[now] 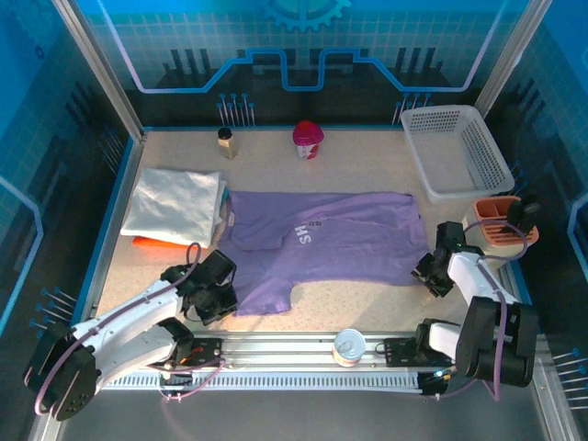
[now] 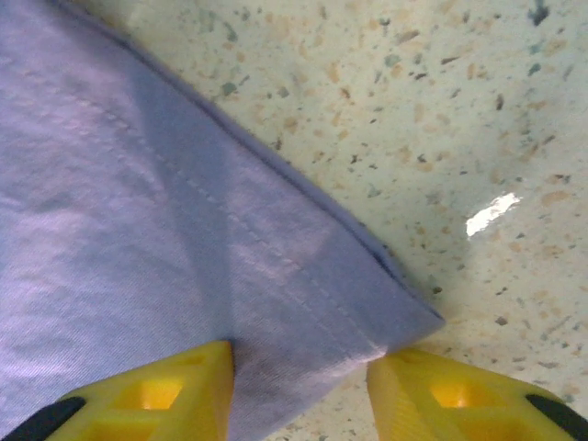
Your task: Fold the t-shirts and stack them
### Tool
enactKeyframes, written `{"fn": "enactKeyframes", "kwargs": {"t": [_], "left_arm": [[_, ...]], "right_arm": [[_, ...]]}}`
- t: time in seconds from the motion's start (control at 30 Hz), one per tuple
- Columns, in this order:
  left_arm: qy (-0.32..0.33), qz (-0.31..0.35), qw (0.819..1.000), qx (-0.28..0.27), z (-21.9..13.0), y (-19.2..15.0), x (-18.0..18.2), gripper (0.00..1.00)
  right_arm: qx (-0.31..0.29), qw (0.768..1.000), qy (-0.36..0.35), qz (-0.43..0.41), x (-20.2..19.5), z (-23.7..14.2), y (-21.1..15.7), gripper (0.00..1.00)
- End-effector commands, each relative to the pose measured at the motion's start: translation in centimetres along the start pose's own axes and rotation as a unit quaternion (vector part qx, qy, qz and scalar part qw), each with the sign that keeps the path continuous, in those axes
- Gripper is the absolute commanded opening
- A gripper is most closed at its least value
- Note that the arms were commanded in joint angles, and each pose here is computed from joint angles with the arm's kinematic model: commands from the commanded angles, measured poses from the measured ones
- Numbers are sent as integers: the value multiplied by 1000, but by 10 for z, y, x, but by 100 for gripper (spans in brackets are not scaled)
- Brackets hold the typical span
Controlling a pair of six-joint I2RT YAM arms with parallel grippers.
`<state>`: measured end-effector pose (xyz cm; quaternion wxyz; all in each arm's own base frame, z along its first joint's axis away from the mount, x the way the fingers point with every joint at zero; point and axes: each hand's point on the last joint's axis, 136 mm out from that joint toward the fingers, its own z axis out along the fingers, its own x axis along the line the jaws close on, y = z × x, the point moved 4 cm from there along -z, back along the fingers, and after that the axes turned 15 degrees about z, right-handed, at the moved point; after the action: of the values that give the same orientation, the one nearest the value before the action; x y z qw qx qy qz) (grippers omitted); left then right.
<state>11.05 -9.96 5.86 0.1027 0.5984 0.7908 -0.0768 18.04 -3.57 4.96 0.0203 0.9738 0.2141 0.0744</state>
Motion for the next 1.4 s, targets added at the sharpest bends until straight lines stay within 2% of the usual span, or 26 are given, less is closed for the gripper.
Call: {"fn": "enactKeyframes", "kwargs": {"t": [0.0, 0.1, 0.33, 0.47, 0.6, 0.77, 1.07, 1.37], "left_arm": [[14, 7, 1000, 3, -6, -1, 4, 0], [11, 7, 1000, 1, -6, 0, 4, 0], [-17, 16, 1000, 0, -13, 4, -10, 0], [-38, 25, 999, -15, -32, 9, -22, 0], [-48, 34, 997, -46, -58, 18, -32, 0], [-67, 45, 995, -63, -71, 33, -42, 0], [-91, 57, 988, -113, -104, 87, -59, 0], [-105, 68, 983, -136, -119, 135, -74, 0]], "right_arm": [[45, 999, 18, 7, 6, 13, -9, 38], [46, 999, 19, 8, 9, 15, -7, 33], [48, 998, 36, 6, 16, 13, -7, 6], [48, 997, 57, 9, 23, 1, -10, 4], [27, 996, 82, 20, 27, -16, -7, 0], [-5, 993, 112, 27, 37, -32, 2, 0], [-20, 991, 128, 16, 69, -43, 24, 0], [-25, 988, 153, 27, 95, -42, 40, 0]]}}
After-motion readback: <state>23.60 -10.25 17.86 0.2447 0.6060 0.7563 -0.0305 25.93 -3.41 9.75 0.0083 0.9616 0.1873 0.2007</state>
